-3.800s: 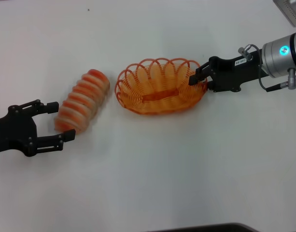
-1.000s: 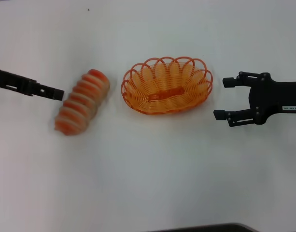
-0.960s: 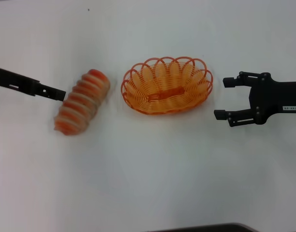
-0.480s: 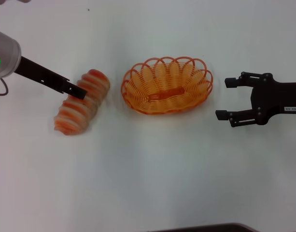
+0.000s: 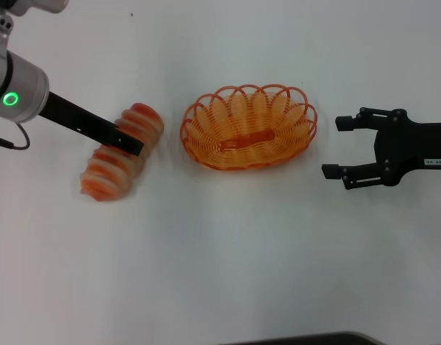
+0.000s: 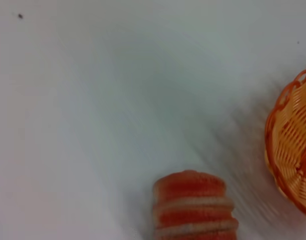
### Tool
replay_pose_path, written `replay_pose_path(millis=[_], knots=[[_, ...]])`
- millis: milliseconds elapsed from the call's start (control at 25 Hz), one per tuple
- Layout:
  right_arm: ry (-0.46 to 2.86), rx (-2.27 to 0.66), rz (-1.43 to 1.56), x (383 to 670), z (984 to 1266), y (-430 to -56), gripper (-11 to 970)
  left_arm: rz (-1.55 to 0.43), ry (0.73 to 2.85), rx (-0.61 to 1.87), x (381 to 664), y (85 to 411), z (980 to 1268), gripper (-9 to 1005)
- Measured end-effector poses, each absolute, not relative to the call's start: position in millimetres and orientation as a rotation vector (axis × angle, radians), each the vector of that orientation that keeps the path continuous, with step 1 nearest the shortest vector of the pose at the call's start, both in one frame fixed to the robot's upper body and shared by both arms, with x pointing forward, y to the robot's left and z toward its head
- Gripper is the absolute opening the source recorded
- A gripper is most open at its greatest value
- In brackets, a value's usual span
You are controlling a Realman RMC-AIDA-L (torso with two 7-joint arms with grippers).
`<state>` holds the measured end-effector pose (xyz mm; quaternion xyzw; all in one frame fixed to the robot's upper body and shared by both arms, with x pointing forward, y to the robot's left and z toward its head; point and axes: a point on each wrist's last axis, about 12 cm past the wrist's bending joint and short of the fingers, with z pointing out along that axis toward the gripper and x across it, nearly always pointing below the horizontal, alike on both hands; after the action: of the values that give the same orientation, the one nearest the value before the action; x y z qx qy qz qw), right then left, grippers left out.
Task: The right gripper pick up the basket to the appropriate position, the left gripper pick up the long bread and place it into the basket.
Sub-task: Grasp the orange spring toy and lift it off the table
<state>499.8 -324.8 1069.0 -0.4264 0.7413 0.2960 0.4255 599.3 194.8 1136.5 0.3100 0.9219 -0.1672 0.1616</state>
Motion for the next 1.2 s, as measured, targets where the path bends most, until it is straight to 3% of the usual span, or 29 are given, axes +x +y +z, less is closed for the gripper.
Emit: replay_pose_path(millis=[1200], knots=[[1.854, -1.074, 0.740, 500, 1069, -324, 953, -0.395, 2.650, 0.928, 598, 185, 1117, 872]])
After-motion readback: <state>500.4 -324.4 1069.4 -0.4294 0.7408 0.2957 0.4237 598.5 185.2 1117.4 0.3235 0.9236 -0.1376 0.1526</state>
